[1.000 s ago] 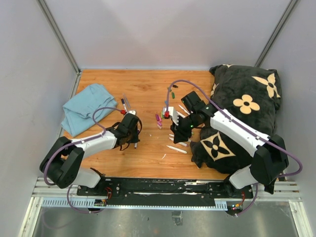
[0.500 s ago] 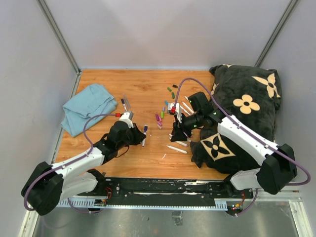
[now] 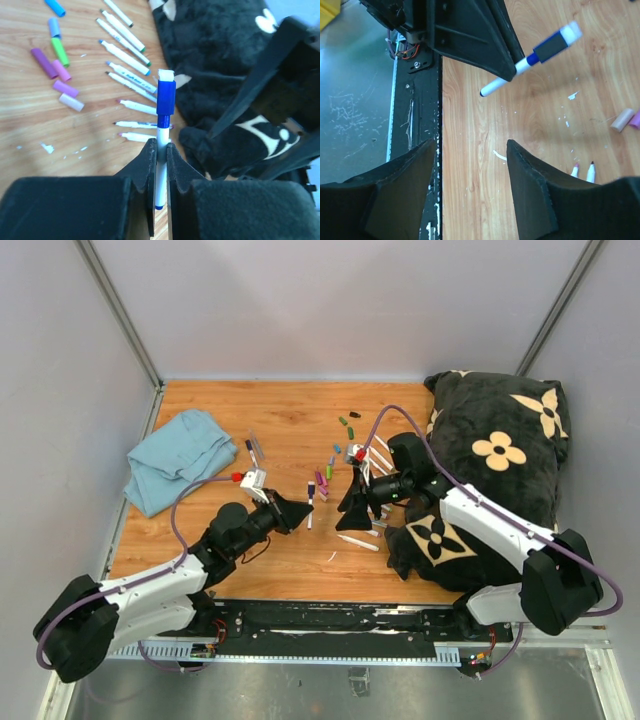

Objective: Open the pen caps
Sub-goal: Pick up the pen from the center of the board.

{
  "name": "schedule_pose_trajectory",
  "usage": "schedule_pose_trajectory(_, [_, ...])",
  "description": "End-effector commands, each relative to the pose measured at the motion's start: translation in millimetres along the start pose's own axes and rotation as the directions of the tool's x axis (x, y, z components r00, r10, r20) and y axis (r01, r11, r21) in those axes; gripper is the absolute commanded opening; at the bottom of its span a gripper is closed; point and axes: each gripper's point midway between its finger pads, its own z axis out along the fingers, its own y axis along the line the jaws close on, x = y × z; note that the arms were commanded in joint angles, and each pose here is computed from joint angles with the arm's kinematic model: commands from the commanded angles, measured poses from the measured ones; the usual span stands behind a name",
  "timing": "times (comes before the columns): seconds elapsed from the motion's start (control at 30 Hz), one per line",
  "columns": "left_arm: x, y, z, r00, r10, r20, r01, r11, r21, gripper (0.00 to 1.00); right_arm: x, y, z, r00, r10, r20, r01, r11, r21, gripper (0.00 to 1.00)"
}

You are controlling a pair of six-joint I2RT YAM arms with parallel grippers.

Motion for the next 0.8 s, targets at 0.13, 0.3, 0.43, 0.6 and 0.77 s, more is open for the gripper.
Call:
schedule_pose_trajectory(0.13, [-25.6, -38.2, 3.0, 0.985, -0.049, 0.167, 0.033, 0.995, 0.097, 0.0, -12.1, 0.5, 4.6, 0.985, 0.132, 0.109, -0.126, 0.99, -0.067, 0.67])
schedule_pose_trajectory(0.3, [-27.7, -51.6, 6.6, 0.972, -0.091, 0.216, 0.065, 0.99, 0.125, 0.0, -15.8, -2.7, 7.7, 0.972, 0.184, 0.146, -0.177, 0.982, -0.059, 0.67])
schedule_pose_trajectory(0.43, [-26.5, -59.0, 14.1, 0.965, -0.126, 0.231, 0.099, 0.987, 0.126, 0.0, -16.7, -4.6, 11.4, 0.961, 0.218, 0.172, -0.211, 0.976, -0.056, 0.66])
schedule_pose_trajectory(0.6, [-27.2, -66.2, 21.3, 0.957, -0.144, 0.252, 0.115, 0.985, 0.125, 0.0, -11.9, -9.2, 16.1, 0.953, 0.256, 0.159, -0.255, 0.966, -0.029, 0.58])
schedule_pose_trajectory(0.77, [-29.3, -69.7, 18.8, 0.947, -0.165, 0.274, 0.133, 0.982, 0.132, 0.0, -10.6, -12.1, 17.0, 0.948, 0.279, 0.151, -0.281, 0.96, -0.009, 0.52])
